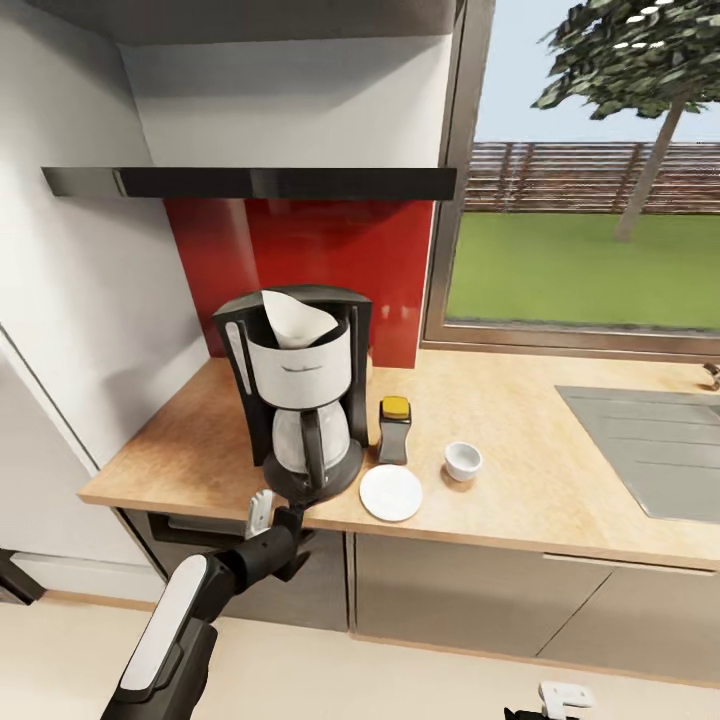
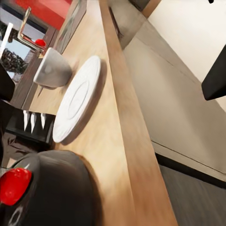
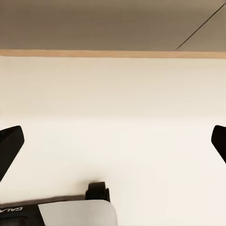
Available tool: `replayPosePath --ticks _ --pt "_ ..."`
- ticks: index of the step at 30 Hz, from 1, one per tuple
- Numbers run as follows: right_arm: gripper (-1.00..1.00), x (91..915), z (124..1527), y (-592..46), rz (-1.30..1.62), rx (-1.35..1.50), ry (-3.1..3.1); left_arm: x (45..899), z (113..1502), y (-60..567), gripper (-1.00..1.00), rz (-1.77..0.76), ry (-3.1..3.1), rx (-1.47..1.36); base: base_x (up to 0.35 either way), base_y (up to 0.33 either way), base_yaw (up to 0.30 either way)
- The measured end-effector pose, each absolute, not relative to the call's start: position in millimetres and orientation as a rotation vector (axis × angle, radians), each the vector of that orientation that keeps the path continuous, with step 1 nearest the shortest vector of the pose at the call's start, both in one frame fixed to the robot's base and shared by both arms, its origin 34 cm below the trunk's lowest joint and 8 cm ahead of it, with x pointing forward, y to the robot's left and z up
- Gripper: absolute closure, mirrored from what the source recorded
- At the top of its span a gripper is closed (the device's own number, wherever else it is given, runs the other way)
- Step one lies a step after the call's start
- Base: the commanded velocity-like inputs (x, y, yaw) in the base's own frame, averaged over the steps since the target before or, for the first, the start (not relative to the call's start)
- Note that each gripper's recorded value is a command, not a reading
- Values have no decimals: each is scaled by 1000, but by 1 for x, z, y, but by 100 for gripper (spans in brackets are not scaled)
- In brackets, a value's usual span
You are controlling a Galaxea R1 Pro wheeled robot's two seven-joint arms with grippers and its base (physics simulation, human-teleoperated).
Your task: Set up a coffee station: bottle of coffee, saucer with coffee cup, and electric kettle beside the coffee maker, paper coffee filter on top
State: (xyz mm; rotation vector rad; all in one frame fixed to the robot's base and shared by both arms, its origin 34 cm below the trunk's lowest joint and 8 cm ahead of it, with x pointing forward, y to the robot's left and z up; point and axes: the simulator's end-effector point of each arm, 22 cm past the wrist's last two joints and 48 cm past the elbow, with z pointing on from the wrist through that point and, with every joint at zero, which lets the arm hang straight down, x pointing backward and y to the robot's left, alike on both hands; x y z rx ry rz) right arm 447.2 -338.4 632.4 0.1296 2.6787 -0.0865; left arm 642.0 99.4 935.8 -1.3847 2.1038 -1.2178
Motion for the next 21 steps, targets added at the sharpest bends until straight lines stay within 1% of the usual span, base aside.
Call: replayPosePath --ticks 5,8,9,10,13,21 --pt "-100 447 632 -338 -87 130 2679 642 935 103 -100 -1212 2104 -1369 -10 21 0" --pt "-100 447 632 -338 -87 130 2679 622 913 111 -100 -1177 2129 -1393 -3 5 0" --pt "-100 447 632 -338 -87 129 2679 610 900 117 -100 -1155 2144 -1409 0 0 0" --pt "-100 447 632 -338 -86 129 2680 580 870 138 -100 -1108 2156 -1416 0 0 0" --pt "-100 447 632 -338 -86 128 2680 541 830 160 -100 -1027 2202 -1415 0 0 0" --pt "-100 447 633 -339 -89 131 2676 487 754 215 -100 -875 2298 -1350 0 0 0"
